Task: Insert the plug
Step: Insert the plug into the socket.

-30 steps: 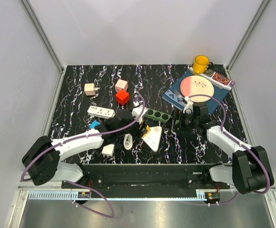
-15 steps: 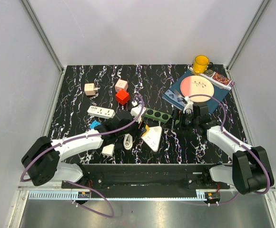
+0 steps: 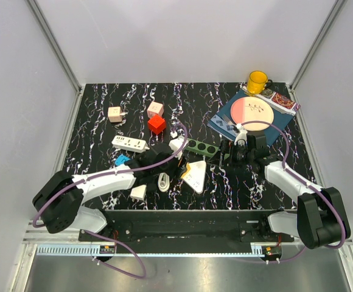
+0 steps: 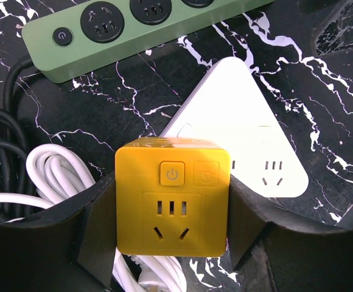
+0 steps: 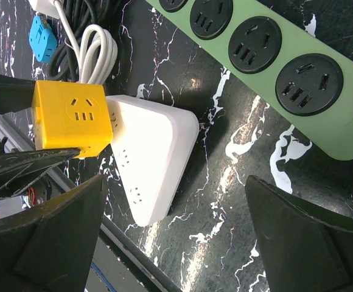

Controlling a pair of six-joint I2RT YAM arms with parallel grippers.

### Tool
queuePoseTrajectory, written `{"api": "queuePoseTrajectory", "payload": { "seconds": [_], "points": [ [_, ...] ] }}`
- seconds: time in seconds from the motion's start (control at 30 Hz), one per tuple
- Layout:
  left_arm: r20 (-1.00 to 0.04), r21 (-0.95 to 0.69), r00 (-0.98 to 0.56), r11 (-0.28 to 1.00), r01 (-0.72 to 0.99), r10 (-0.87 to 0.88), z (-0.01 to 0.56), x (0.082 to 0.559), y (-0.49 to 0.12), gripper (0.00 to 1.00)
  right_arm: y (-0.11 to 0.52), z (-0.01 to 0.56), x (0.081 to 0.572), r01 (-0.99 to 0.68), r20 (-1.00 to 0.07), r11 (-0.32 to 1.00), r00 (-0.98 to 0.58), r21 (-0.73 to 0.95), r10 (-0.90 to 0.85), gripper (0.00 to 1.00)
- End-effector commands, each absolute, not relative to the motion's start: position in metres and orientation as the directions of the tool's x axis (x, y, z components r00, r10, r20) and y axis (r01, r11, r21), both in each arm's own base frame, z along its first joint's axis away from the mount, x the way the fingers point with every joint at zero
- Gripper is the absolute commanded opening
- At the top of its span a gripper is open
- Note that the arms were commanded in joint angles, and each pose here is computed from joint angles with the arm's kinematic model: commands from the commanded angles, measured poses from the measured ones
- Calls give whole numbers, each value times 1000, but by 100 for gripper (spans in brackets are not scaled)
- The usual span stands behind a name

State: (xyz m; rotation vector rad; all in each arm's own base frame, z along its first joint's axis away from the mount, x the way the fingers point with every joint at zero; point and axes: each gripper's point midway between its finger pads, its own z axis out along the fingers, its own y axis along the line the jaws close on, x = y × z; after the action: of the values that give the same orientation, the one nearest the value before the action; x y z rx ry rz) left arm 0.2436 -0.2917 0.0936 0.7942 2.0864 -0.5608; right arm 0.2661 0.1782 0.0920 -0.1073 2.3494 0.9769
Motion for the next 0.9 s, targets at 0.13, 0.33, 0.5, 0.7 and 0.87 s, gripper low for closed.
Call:
{"api": "queuePoseTrajectory", "payload": {
  "seconds": [0.13,0.33,0.5,0.7,0.87],
  "points": [
    [-844,-141,-463,721,678,271,109,254,-302,0,178,100,275,-318,-592,727,-792,608,149,100],
    [-820,-167,-526,783,599,227,95,252,-294,0,180,102,272,-336,-594,711,-792,618,142,100],
    [-793,-181,-577,830,527,194,79,251,-290,0,189,103,268,-351,-575,667,-805,657,142,100],
    [-765,-151,-614,871,467,196,63,249,-287,0,196,88,268,-305,-516,630,-838,714,178,97],
    [-745,-103,-624,884,456,236,52,245,-284,0,203,62,270,-214,-421,614,-882,759,212,88]
  ]
}}
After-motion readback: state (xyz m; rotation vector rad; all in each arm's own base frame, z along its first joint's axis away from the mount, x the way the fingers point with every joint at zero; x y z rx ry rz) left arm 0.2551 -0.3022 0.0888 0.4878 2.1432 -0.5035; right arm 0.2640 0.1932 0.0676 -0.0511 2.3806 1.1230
